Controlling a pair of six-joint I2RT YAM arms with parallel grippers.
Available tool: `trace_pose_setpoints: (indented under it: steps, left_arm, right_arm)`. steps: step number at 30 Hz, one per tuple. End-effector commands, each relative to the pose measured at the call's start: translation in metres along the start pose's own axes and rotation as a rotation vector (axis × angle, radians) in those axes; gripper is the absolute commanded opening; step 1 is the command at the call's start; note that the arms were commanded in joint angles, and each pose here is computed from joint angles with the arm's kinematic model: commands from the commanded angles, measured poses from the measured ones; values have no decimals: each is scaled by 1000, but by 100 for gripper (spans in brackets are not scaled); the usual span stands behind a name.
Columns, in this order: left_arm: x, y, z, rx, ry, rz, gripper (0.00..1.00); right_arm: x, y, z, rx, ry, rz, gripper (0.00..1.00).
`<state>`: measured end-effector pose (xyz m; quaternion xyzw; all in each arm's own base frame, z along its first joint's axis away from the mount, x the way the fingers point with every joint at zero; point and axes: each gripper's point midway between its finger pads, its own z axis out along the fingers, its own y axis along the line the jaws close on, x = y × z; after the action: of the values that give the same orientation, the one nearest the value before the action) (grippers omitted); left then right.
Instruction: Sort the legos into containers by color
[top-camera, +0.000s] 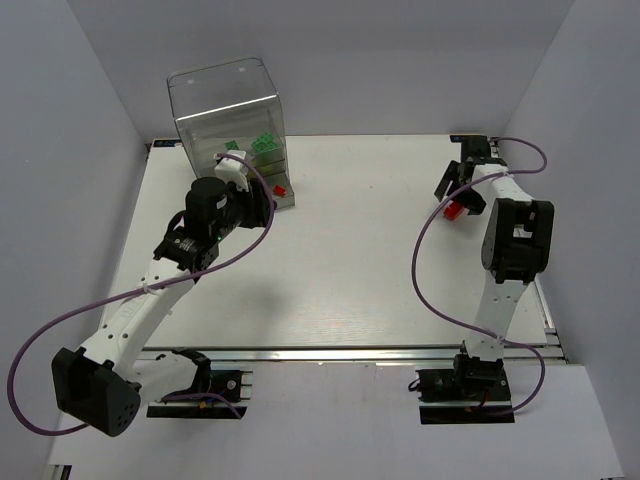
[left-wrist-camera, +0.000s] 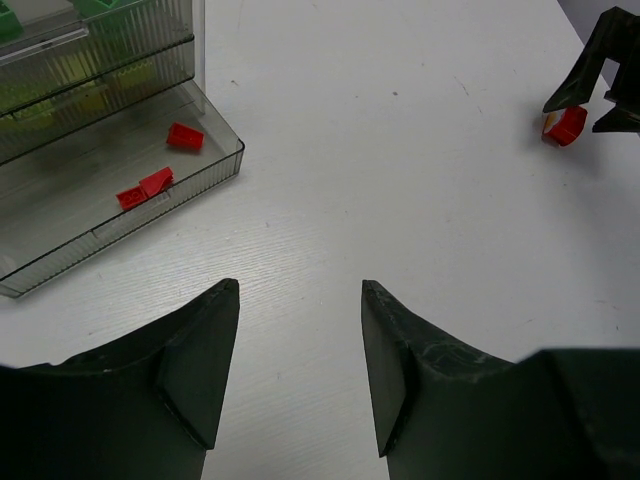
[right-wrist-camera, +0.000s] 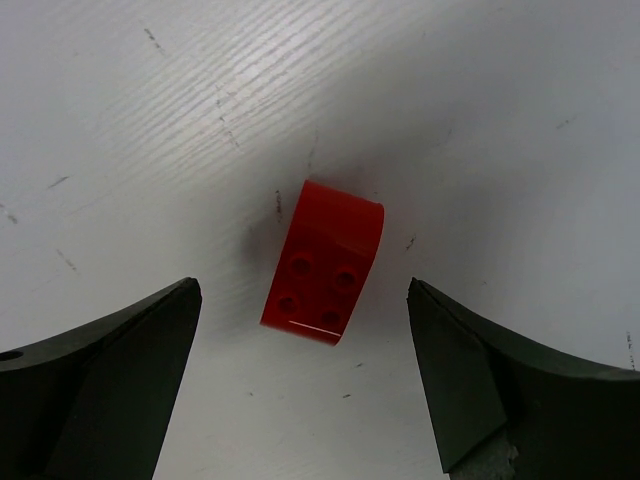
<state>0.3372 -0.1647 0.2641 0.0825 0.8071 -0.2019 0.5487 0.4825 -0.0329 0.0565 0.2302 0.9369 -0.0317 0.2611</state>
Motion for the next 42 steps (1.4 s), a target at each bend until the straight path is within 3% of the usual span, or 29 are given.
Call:
trace_pose_setpoints:
  steps: [1, 5, 8, 14, 16, 19, 20, 22, 24, 27, 29, 34, 38, 42]
  left_arm:
    - [-7, 0, -7, 6, -31, 7, 62]
    - [-7, 0, -6, 5, -29, 7, 62]
    - [-5, 1, -5, 1, -26, 7, 62]
    - [-3, 3, -4, -10, -20, 5, 62]
    - [-4, 4, -4, -14, -23, 6, 62]
    - [-6, 9, -5, -32, -33, 4, 62]
    - [-7, 9, -6, -36, -37, 5, 62]
    - [-11, 15, -10, -67, -65, 4, 62]
    - [-14, 19, -14, -92, -87, 0, 62]
    - [-22, 27, -24, -138, -142, -6, 62]
    - [-29, 32, -35, -169, -200, -12, 61]
    - [-43, 44, -56, -230, -315, -22, 62]
    - [-49, 49, -71, -261, -381, -25, 64]
    - [-50, 53, -73, -280, -390, -20, 64]
  right_arm:
    - [-11, -8, 0, 77, -35, 36, 89]
    - [0, -11, 12, 90, -3, 36, 85]
    - [3, -9, 15, 76, 12, 34, 72]
    - [-15, 13, -3, -35, -45, -31, 9]
    - [-25, 26, -17, -99, -105, -72, 0]
    - [-24, 79, -49, -321, -164, -255, 0]
    - [-11, 111, -66, -472, -147, -337, 0]
    - [7, 152, -97, -649, -175, -579, 0]
    - [47, 201, -131, -879, -174, -833, 0]
    - [94, 253, -167, -1037, -183, -1088, 0]
    - [118, 285, -179, -1081, -269, -1331, 0]
    - [131, 345, -177, -1065, -437, -1592, 0]
    - [135, 389, -181, -973, -628, -1777, 0]
    - [140, 430, -177, -867, -841, -1855, 0]
